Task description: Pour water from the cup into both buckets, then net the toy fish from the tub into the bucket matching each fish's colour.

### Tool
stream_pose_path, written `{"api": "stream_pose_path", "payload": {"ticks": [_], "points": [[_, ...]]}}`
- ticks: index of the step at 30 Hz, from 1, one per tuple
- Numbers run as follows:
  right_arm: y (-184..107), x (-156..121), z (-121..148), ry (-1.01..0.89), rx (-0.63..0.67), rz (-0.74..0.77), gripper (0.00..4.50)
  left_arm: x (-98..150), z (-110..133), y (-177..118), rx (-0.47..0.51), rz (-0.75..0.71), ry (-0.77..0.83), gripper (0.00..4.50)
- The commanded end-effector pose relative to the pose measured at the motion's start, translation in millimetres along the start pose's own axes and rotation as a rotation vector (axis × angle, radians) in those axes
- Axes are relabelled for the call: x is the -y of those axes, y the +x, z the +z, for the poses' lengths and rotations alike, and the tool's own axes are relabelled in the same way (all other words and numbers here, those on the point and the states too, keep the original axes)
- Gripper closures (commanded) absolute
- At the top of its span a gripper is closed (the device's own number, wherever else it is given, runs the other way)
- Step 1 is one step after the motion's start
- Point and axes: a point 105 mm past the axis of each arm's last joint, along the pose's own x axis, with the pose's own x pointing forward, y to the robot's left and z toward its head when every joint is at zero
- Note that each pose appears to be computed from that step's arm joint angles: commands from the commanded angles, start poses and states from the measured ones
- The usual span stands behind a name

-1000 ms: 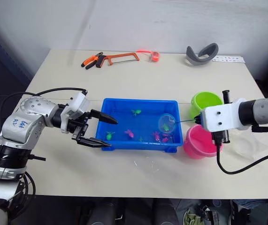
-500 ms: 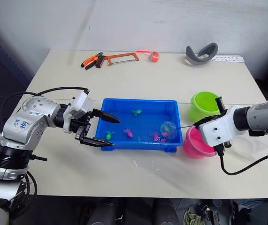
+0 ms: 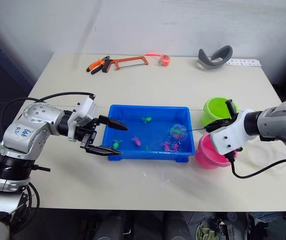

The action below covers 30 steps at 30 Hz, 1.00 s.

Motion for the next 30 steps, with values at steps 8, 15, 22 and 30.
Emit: {"api": "stream_pose_path", "payload": {"ticks": [8,15,22,30], "points": [[0,-13,20,0.25,0.148,0.029,4.5,-2,12,-7,0.017,0.027,0.042,0.02],[-7,-17,15,0.449,0.136,0.033,4.5,-2,13,-5,0.022,0.026,0.047,0.02],[-11,-21,15,0.623,0.136,0.045,4.5,-4,16,-3,0.031,0.018,0.054,0.02],[-13,-30,23,0.908,0.211,0.065,4.5,-6,9,-3,0.012,0.013,0.052,0.02]]}}
